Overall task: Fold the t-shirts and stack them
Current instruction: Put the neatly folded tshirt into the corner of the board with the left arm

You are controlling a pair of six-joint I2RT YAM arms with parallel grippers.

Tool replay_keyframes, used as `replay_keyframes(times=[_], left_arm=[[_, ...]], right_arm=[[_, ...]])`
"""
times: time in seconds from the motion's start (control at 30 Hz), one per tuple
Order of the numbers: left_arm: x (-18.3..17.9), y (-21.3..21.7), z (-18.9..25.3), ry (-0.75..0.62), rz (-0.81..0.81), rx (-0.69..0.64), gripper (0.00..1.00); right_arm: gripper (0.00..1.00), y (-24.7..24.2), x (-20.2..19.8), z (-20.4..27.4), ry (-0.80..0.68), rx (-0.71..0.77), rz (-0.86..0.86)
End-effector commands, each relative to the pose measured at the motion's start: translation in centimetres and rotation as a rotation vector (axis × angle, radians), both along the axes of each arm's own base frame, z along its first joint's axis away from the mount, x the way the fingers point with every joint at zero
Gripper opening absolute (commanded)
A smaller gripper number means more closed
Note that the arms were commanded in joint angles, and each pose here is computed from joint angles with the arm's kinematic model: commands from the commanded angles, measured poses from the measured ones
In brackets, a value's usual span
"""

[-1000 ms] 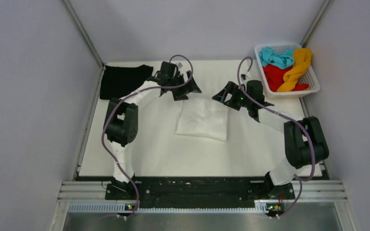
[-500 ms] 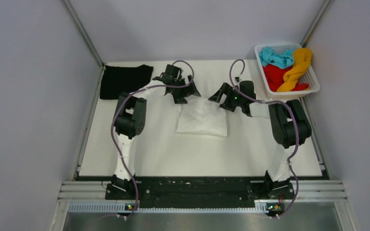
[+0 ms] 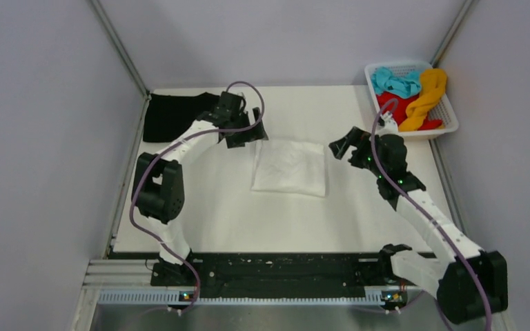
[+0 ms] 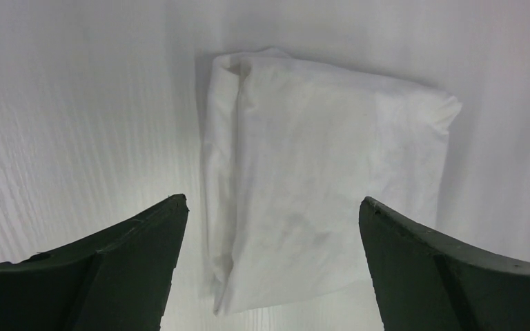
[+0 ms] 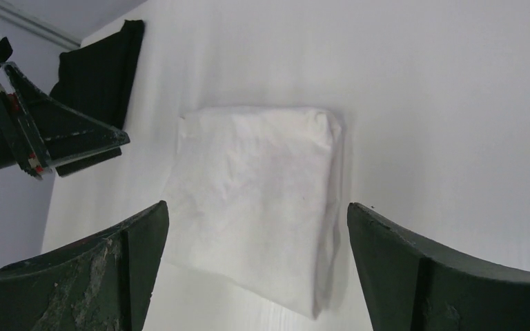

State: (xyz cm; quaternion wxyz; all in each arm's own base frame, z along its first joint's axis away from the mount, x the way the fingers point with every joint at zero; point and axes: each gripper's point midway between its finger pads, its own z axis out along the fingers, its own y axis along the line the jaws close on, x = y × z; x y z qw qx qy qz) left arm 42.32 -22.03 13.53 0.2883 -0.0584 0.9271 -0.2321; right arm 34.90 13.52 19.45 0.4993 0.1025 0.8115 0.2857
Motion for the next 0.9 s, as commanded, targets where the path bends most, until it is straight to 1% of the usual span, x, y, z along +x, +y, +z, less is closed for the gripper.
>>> replay_keyframes(times=[0.0,0.07,0.13,0.23,0.3,0.37,0.57,0.6,0.63,0.67,0.7,0.73,0.77,0.87], left_arm=[[-2.4,0.8,-5.9,0.182,-0.054,0.073,0.98],[-2.8,0.0,-7.1,0.209,-0.075,0.037,0.97],[-2.8,-0.3,-8.1,0.228,-0.073,0.029,0.95],[-2.9,-0.6,-9.5,0.247,-0.061,0.054,0.94],[-3.1,-1.2,-10.4,0.263,-0.068,0.068,0.91],[-3.4,-1.6,-11.2,0.274,-0.064,0.106,0.89],[-4.5,-3.1,-13.8,0.317,-0.053,0.256,0.69],[-4.6,-3.5,-14.1,0.325,-0.052,0.284,0.65],[-4.2,-3.5,-14.3,0.313,-0.033,0.325,0.54],[-4.3,-3.7,-14.7,0.317,-0.027,0.359,0.45],[-4.2,-3.8,-14.9,0.317,-0.018,0.387,0.32],[-4.0,-3.7,-15.0,0.313,-0.003,0.424,0.12],[-3.7,-3.4,-15.1,0.306,0.015,0.472,0.00],[-1.7,-1.1,-14.0,0.240,0.088,0.651,0.00]], right_arm=[[0.99,-3.7,-4.2,-2.4,0.063,-0.103,-0.117],[0.99,-4.1,-5.6,-2.1,0.055,-0.115,-0.113],[0.99,-5.0,-6.6,-2.0,0.055,-0.145,-0.139],[0.99,-6.1,-7.8,-2.2,0.066,-0.185,-0.163],[0.99,-6.4,-8.3,-2.6,0.075,-0.202,-0.168],[0.99,-6.7,-8.8,-2.9,0.085,-0.216,-0.169],[0.99,-7.3,-9.2,-3.3,0.093,-0.249,-0.178],[0.99,-7.3,-9.2,-3.3,0.093,-0.252,-0.179],[0.99,-7.4,-9.2,-3.2,0.088,-0.258,-0.179],[0.99,-7.5,-9.1,-3.2,0.088,-0.263,-0.181],[0.99,-7.6,-9.1,-3.2,0.088,-0.270,-0.183],[0.99,-7.6,-9.1,-3.2,0.085,-0.276,-0.183],[0.99,-7.7,-9.1,-3.2,0.084,-0.281,-0.185],[0.99,-8.0,-9.0,-3.1,0.076,-0.295,-0.194]])
